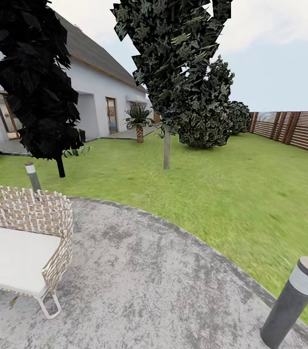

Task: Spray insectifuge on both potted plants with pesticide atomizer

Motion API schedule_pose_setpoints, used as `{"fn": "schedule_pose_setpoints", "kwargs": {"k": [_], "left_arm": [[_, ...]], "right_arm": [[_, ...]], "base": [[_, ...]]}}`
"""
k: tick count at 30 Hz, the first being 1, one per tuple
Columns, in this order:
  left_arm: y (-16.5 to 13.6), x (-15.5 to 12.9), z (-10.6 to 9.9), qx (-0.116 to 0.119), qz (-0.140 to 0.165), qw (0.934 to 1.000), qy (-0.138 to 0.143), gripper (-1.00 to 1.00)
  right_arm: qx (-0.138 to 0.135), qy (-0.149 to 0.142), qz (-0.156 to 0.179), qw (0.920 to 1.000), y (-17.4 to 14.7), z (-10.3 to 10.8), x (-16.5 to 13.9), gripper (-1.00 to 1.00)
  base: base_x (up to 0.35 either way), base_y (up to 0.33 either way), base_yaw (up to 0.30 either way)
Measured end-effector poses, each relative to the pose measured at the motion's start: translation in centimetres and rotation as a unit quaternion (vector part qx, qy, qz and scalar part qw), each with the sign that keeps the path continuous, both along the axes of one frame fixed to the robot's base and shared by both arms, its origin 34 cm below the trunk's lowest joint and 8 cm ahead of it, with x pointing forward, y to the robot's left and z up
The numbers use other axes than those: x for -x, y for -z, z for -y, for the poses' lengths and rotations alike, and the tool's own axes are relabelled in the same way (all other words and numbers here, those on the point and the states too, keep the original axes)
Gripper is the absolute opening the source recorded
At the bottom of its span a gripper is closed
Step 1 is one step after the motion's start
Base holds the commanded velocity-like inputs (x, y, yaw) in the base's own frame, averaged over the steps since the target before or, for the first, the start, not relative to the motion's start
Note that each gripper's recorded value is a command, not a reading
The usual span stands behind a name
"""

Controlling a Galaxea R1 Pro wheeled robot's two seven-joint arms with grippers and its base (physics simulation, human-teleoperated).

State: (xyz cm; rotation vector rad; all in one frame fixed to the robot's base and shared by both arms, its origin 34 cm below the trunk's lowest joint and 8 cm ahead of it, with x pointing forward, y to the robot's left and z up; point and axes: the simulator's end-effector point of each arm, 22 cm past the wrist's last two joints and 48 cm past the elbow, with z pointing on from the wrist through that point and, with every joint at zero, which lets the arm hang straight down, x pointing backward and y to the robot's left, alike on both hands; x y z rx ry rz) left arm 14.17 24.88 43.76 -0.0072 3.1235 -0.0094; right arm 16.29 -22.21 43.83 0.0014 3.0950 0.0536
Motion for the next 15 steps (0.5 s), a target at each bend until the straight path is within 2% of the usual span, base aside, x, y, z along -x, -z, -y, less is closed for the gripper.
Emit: {"fn": "schedule_pose_setpoints", "kwargs": {"k": [7,8,9,10,12,13,15], "left_arm": [[-0.1,-2.2,-0.5,-0.003,0.031,0.9995,0.002,1.00],[-1.4,-8.7,-0.6,-0.004,0.172,0.9850,0.003,1.00],[-2.0,-10.4,-0.8,-0.005,0.203,0.9791,0.003,1.00],[-2.3,-11.5,-0.9,-0.006,0.216,0.9763,0.003,1.00],[-2.7,-13.4,-0.9,-0.006,0.237,0.9715,0.002,1.00],[-3.3,-15.5,-0.9,-0.006,0.259,0.9659,0.001,1.00],[-4.3,-18.3,-0.8,-0.006,0.288,0.9575,0.001,1.00]], "right_arm": [[0.007,0.001,0.034,0.9994,-0.1,1.1,-2.3,1.00],[0.008,0.006,0.160,0.9871,-1.7,1.2,-10.0,1.00],[0.009,0.006,0.204,0.9788,-2.8,1.4,-13.8,1.00],[0.010,0.007,0.227,0.9739,-3.5,1.6,-15.6,1.00],[0.011,0.008,0.257,0.9663,-4.7,1.9,-18.3,1.00],[0.012,0.009,0.281,0.9596,-5.7,2.0,-20.4,1.00],[0.013,0.009,0.307,0.9516,-6.8,2.2,-22.4,1.00]], "base": [[0.000,0.000,0.000],[0.000,0.000,0.000],[0.000,0.000,0.000],[0.000,0.000,0.000],[0.000,0.000,0.000],[0.000,0.000,0.000],[0.000,0.000,0.000]]}}
